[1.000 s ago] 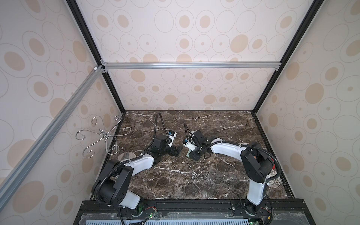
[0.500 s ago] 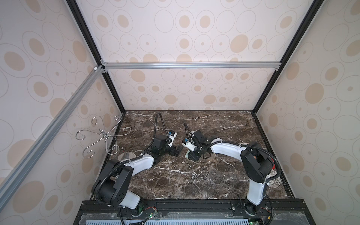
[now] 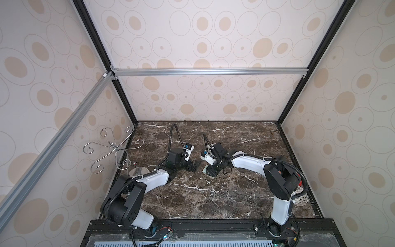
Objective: Take the rings out of the lift-off lid box
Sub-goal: Close the lid on the jewelry box.
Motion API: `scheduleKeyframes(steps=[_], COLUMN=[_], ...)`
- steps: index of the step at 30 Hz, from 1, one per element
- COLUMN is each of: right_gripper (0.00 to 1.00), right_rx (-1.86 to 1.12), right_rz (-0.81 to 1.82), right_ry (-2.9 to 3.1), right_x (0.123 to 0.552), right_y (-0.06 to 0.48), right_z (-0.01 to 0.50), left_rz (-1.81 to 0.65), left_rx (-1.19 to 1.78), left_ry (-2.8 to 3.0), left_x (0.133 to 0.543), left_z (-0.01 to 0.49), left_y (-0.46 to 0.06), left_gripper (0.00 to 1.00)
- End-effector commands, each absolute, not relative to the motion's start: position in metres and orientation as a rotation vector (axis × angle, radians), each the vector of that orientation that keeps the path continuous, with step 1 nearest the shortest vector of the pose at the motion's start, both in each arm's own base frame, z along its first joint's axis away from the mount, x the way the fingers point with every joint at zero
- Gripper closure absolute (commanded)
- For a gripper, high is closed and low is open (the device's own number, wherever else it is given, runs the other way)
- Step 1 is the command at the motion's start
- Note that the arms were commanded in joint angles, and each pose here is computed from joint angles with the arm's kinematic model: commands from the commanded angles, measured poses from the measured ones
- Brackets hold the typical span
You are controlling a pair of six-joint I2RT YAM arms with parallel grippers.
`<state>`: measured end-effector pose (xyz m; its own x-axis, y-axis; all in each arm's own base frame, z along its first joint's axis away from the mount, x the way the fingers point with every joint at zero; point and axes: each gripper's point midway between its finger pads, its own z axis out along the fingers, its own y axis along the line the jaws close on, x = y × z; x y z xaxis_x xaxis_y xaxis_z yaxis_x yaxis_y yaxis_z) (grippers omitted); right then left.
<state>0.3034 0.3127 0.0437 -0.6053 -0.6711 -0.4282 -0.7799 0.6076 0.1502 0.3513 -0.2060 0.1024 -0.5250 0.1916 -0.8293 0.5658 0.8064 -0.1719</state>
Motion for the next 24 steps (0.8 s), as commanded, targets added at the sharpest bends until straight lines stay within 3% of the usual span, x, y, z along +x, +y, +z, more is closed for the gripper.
scheduleKeyframes(steps=[1,24], right_gripper=[0.46,0.49], right_rx=[-1.171,-1.072], right_rz=[0.486,0.633], right_ry=[2.586,2.593], right_x=[0.2928,0.2906], right_y=[0.3067,0.3088], right_z=[0.0254,0.0295], left_rz=[-0.558,-0.574], left_rx=[0.544,0.546], left_ry=[2.094,2.093], left_x=[0.3532,0.3529], left_z=[0.1053,0.1058], left_y=[-0.2061,-0.2082], left_gripper=[0.00,0.00])
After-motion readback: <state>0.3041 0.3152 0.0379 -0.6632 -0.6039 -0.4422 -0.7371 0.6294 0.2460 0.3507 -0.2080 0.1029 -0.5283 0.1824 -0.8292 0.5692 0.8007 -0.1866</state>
